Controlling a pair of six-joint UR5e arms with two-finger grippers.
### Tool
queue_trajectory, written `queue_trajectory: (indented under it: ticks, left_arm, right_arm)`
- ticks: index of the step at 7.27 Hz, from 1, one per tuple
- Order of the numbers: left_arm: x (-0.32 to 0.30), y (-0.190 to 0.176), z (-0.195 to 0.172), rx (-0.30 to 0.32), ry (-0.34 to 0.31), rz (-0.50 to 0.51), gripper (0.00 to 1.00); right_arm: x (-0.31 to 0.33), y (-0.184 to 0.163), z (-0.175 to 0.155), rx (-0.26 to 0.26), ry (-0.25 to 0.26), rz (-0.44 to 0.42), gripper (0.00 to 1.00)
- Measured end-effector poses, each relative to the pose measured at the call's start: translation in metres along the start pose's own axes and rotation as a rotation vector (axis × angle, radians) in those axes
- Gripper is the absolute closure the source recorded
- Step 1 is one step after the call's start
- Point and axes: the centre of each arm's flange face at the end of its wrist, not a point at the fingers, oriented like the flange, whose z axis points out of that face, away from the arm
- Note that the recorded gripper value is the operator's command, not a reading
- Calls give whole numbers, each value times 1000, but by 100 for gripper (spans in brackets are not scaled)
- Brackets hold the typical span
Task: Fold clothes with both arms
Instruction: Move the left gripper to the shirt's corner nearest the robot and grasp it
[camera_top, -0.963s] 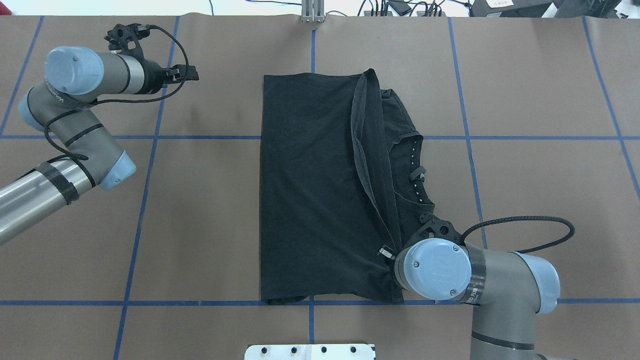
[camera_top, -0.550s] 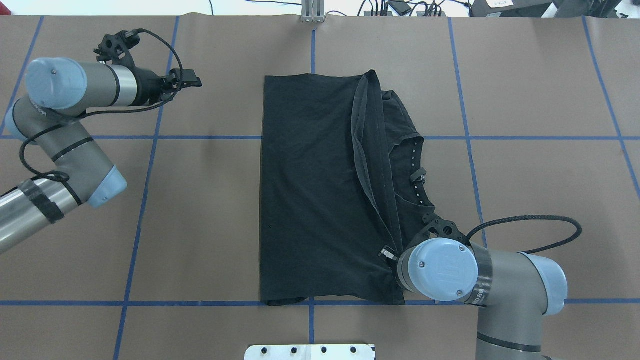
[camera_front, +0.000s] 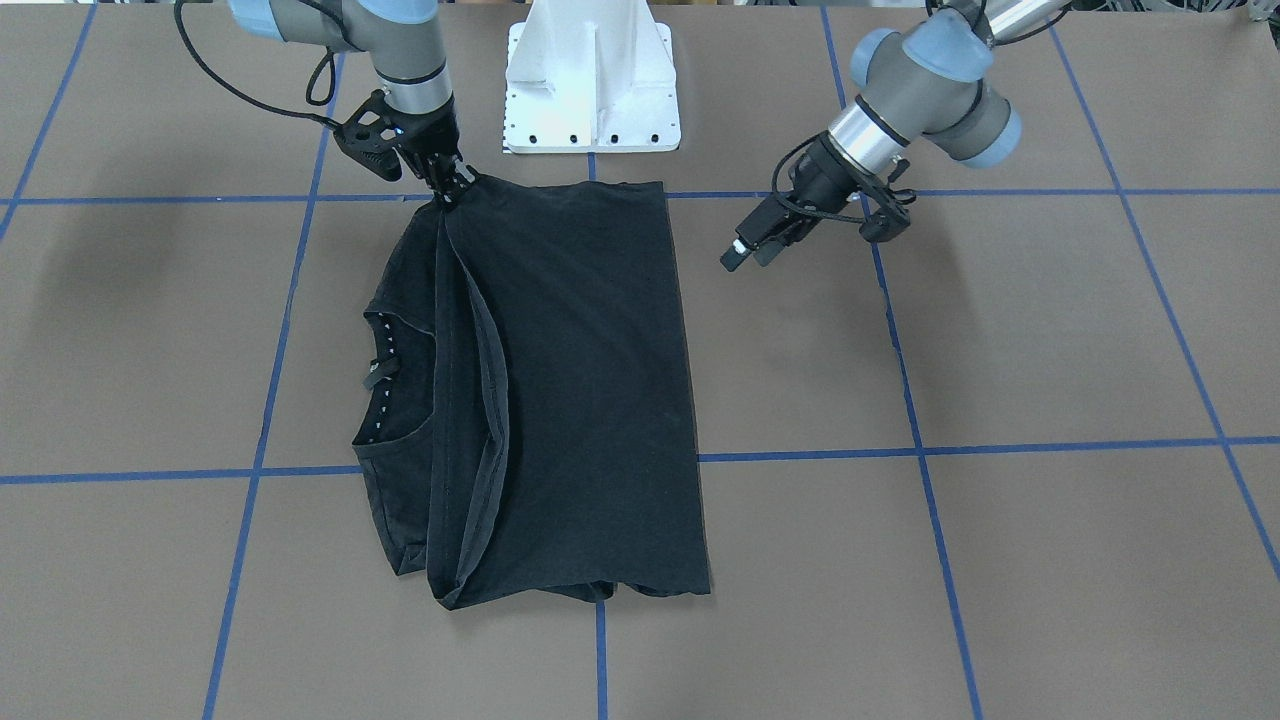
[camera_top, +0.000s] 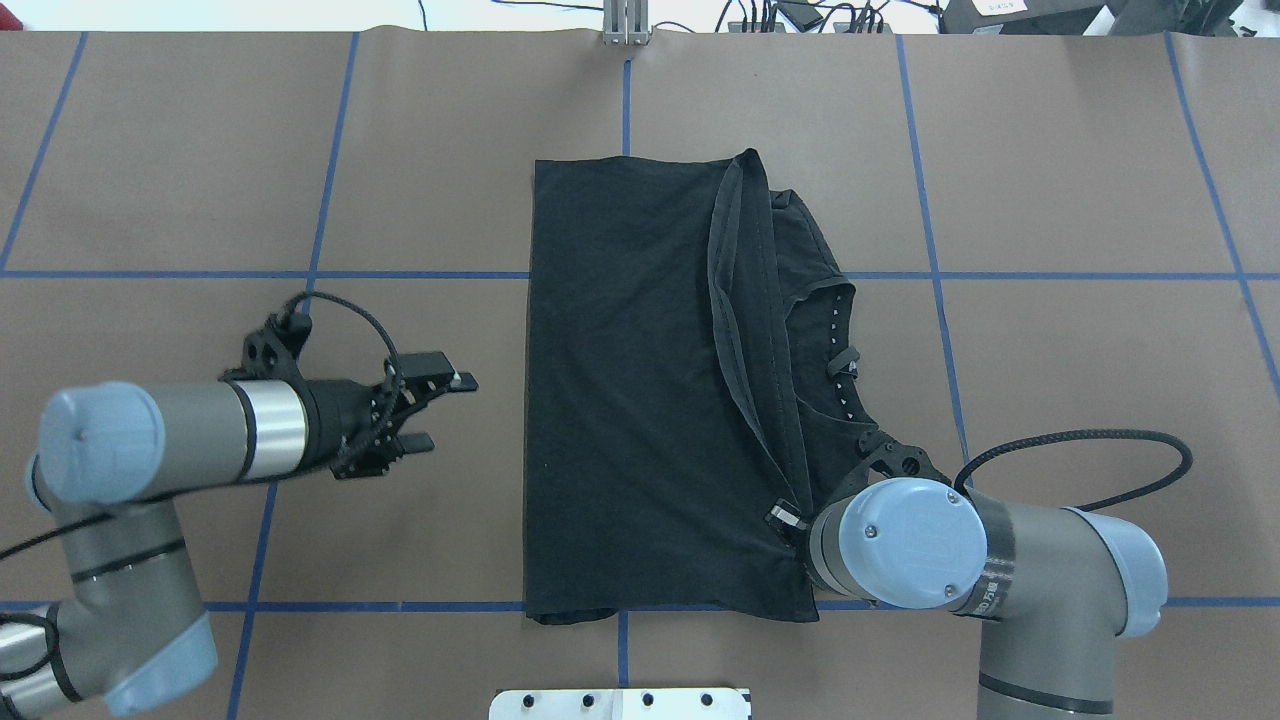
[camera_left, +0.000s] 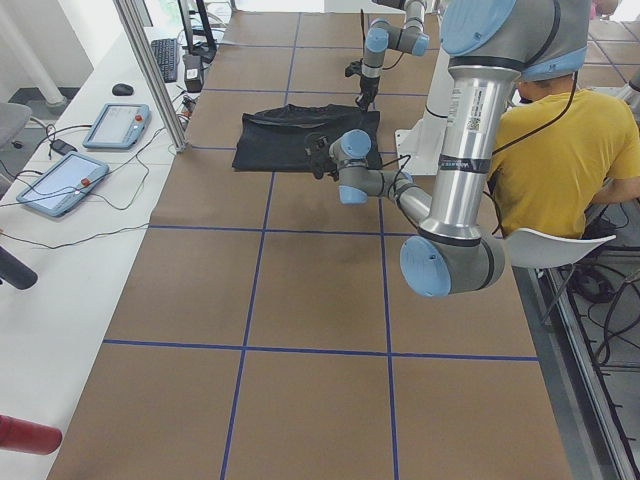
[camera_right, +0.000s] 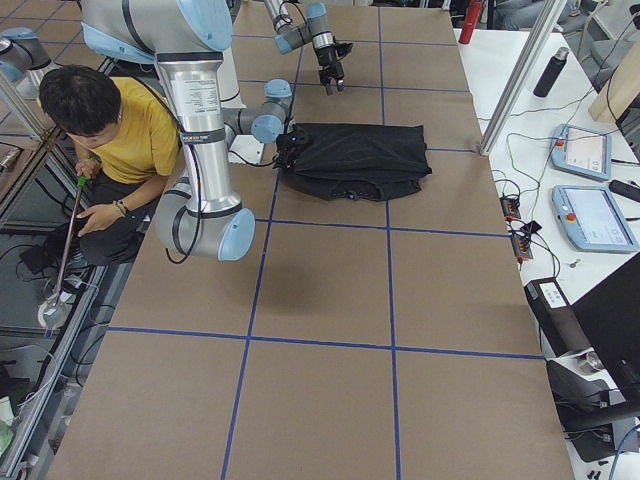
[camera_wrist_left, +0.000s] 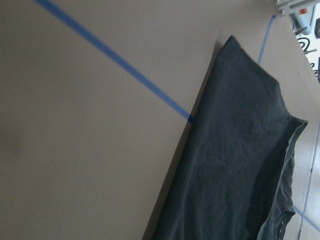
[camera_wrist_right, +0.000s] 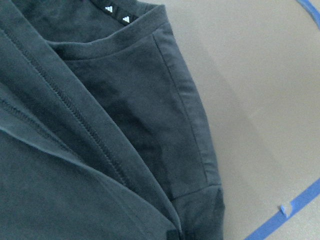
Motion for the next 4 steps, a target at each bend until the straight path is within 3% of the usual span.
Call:
queue_trajectory:
  ticks: [2, 4]
  left_arm:
    - [-42, 74, 26, -43, -33, -98, 17]
    - [-65, 109, 34, -69, -57, -110, 23]
  right_arm:
    - [0, 1, -2, -7, -2, -1, 100]
    - [-1, 2, -5, -11, -7, -1, 100]
